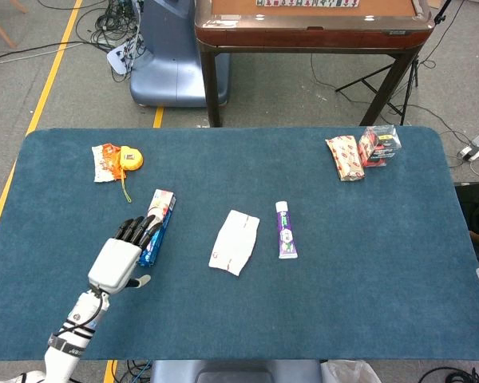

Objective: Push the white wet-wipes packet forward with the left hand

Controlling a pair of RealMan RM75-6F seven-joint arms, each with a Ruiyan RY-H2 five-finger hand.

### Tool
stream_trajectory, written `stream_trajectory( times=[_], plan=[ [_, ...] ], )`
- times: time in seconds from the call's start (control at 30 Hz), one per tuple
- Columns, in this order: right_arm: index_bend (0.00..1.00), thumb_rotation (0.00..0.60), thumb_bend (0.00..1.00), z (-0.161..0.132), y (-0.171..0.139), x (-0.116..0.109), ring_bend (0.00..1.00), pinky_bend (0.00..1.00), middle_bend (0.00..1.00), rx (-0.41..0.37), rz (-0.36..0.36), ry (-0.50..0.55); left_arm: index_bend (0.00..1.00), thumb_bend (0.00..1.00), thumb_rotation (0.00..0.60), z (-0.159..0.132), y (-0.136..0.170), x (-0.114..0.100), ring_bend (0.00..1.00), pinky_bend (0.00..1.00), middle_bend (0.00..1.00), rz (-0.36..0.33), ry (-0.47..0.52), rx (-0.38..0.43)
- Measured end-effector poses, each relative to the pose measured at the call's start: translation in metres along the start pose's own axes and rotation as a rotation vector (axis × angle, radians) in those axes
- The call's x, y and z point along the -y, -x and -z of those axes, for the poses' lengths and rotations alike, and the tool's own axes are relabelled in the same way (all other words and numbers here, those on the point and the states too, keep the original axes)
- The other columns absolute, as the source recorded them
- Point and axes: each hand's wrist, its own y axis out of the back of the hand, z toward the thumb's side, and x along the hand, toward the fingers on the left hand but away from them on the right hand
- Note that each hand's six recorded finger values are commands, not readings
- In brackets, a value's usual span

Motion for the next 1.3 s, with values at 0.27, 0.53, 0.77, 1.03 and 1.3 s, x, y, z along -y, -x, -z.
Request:
stream_trajectory(
  times=[0.27, 0.53, 0.77, 1.03, 1.3],
  plan=[
    [0.41, 0.6, 0.2, -0.029, 0.011, 0.017, 0.23, 0.4, 0.35, -0.042, -0.067, -0.014, 0.0, 0.02, 0.6, 0.032, 0.031, -0.015, 0.0, 0.08, 0.0, -0.054, 0.01, -0.072],
    [0.41, 0.6, 0.2, -0.052, 0.021, 0.035, 0.23, 0.39, 0.35, -0.078, -0.137, -0.028, 0.0, 0.02, 0.6, 0.072, 0.067, -0.031, 0.0, 0.1, 0.0, -0.085, 0.002, -0.168],
    [0.41, 0.6, 0.2, -0.053, 0.025, 0.047, 0.23, 0.39, 0.35, -0.076, -0.171, -0.033, 0.0, 0.02, 0.6, 0.09, 0.094, -0.03, 0.0, 0.1, 0.0, -0.087, 0.014, -0.225],
    [0.41, 0.6, 0.2, -0.054, 0.026, 0.043, 0.23, 0.38, 0.35, -0.092, -0.158, -0.048, 0.22, 0.02, 0.6, 0.113, 0.118, -0.03, 0.1, 0.2, 0.09, -0.114, 0.054, -0.299],
    [0.41, 0.6, 0.2, -0.056, 0.028, 0.047, 0.23, 0.38, 0.35, -0.116, -0.179, -0.047, 0.27, 0.02, 0.6, 0.131, 0.128, -0.04, 0.15, 0.25, 0.14, -0.108, 0.024, -0.363]
  ],
)
